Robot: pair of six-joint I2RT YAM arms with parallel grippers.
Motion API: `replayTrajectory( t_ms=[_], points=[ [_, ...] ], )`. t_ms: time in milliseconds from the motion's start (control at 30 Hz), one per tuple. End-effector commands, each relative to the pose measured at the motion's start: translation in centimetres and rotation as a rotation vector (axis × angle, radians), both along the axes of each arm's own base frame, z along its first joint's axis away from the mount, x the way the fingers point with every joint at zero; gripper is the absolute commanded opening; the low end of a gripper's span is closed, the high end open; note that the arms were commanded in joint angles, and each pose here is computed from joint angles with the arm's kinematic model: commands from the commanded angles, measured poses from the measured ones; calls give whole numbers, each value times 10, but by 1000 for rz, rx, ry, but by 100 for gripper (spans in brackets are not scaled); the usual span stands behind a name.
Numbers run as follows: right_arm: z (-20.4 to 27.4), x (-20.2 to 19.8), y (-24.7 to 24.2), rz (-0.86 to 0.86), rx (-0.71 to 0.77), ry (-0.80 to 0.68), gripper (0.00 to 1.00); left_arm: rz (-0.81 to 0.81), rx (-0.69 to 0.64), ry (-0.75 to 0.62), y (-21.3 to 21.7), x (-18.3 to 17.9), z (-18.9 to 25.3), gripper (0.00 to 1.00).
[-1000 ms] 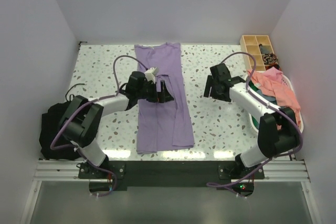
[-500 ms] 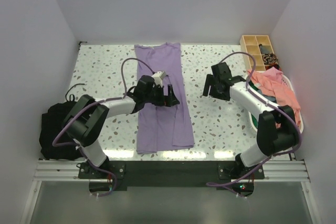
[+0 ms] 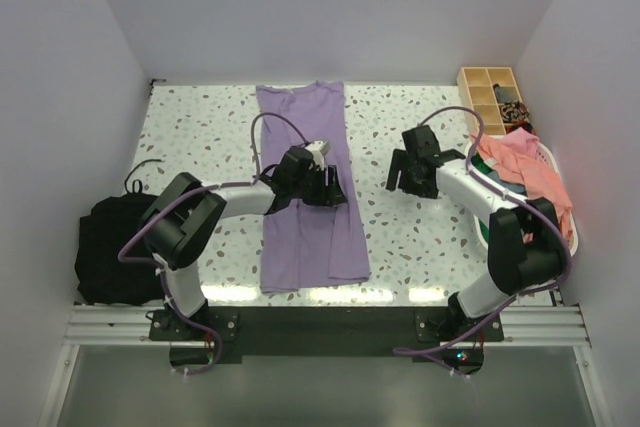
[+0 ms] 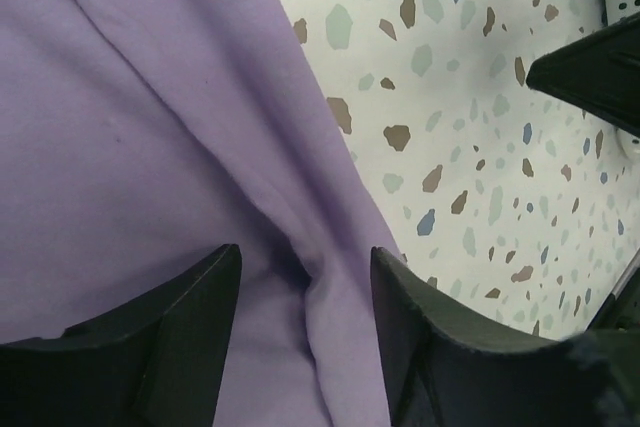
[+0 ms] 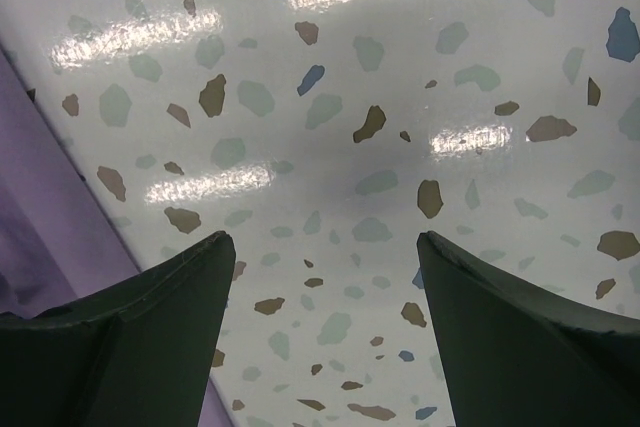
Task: Fold and stack the t-shirts
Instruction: Rotate the tshirt 100 degrees
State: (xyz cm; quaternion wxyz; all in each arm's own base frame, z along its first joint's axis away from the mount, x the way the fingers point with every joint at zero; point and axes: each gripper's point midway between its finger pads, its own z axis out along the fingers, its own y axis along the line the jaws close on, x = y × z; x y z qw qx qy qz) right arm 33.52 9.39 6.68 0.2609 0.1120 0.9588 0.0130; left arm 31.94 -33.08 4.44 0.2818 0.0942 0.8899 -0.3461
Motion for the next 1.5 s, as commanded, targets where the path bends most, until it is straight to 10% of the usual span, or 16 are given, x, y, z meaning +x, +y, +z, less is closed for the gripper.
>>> replayTrajectory(
  t_ms=[0,433,667,1200,1367,1467],
  points=[
    [0,6,0,3,7,-16,78,19,13,-38,-7,13,7,52],
    [-3,3,-5,-8,5,-11,78,10,53,-18,-11,10,-8,39],
    [-8,-1,-5,-5,10,0,78,13,64,-17,-11,9,-8,0],
    [-13,-6,0,6,40,15,78,103,141,19,29,-17,-21,0],
    [-12,-6,8,38,75,22,78,81,131,21,21,-12,-21,92],
    [-8,-9,19,91,125,30,78,74,121,-6,20,-11,-10,98]
  ],
)
